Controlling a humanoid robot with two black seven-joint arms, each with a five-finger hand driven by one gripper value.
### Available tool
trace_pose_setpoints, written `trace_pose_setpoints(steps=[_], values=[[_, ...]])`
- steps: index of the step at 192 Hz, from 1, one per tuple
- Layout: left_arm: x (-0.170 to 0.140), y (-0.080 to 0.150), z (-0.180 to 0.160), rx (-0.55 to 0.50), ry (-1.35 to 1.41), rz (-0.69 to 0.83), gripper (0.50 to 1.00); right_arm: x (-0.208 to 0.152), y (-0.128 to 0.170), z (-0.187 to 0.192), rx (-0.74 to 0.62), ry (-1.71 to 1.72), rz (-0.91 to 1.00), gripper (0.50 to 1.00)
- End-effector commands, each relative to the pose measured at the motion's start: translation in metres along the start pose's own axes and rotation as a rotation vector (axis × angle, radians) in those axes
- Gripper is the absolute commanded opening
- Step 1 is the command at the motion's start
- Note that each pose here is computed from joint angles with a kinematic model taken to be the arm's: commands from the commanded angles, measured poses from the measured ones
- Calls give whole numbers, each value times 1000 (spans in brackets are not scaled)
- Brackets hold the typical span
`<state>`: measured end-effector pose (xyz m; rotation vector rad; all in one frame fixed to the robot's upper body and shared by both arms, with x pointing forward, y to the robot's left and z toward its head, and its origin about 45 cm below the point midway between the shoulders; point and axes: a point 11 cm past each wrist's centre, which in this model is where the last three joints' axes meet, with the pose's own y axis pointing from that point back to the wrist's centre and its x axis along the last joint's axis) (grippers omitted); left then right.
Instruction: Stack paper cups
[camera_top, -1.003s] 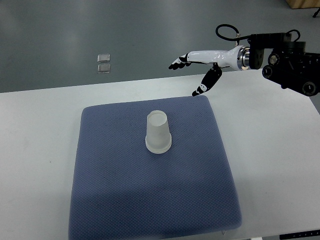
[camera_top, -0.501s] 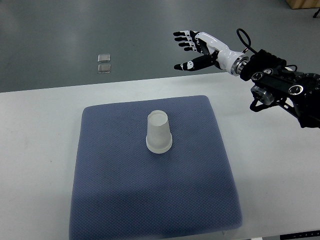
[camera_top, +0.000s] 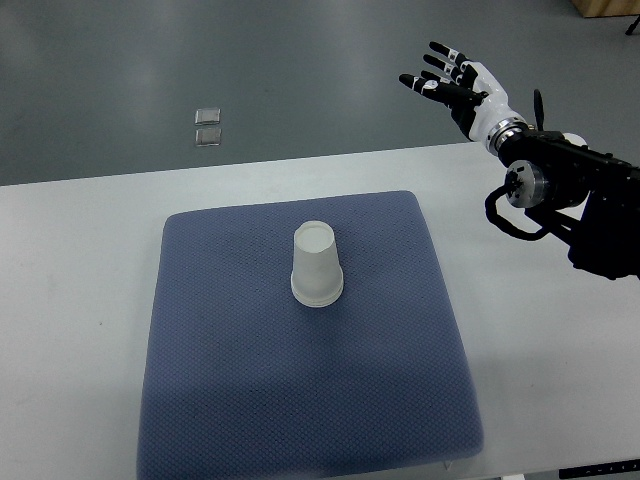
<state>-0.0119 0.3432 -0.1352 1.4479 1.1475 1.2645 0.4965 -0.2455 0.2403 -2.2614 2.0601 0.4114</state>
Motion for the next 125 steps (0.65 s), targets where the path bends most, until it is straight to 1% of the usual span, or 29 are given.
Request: trace_pose_setpoints(steps=[1,13,26,45,57,101,125], values=[[0,0,0,0,0,0,1000,11,6,19,-44,-71,50,907],[0,0,0,0,-1,0,1000,11,8,29,-64,-94,55,909],[0,0,0,0,0,0,1000,-1,11,44,-91,-125,26,913],[0,0,0,0,0,0,1000,-8,13,54,-98,-146,4,913],[0,0,0,0,0,0,1000,-12,12,52,-86,-154,-3,913],[0,0,0,0,0,0,1000,-10,13,58,-91,-160,13,917],[0,0,0,0,0,0,1000,-5,17,72,-110,-168,34,917]])
